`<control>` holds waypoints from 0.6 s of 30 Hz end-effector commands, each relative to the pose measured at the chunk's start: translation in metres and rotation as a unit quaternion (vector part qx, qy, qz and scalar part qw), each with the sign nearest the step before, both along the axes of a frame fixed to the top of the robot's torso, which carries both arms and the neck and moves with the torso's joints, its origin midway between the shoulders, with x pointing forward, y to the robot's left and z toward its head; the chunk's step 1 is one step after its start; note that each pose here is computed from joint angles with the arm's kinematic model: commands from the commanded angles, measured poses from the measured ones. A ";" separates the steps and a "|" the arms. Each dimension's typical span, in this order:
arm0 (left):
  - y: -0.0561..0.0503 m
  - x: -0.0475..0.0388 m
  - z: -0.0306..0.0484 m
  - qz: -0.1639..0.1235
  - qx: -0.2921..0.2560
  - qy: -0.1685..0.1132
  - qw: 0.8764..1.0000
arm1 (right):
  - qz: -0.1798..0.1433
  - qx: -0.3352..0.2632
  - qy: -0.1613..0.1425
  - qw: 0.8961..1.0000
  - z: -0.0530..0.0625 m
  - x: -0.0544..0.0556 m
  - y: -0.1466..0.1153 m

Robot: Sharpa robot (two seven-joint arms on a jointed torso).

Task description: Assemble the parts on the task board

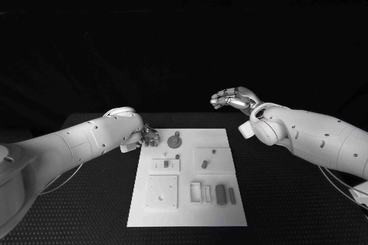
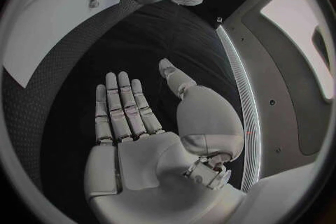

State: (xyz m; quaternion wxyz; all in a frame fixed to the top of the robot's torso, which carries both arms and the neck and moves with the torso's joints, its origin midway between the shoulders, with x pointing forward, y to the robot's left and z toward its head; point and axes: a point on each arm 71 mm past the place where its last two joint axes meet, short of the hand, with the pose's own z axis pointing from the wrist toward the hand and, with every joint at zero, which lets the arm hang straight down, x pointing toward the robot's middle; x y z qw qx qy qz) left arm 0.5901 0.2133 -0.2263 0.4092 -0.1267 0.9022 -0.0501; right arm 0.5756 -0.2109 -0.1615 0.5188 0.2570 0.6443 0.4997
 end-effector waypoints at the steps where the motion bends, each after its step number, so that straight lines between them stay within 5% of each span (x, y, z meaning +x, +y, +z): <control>1: -0.002 -0.0003 -0.0014 -0.004 -0.004 0.007 1.000 | 0.008 0.000 0.000 1.000 0.000 -0.001 0.001; 18: -0.001 -0.0013 -0.0059 -0.003 -0.012 0.016 1.000 | 0.010 0.000 0.001 1.000 0.000 -0.001 0.003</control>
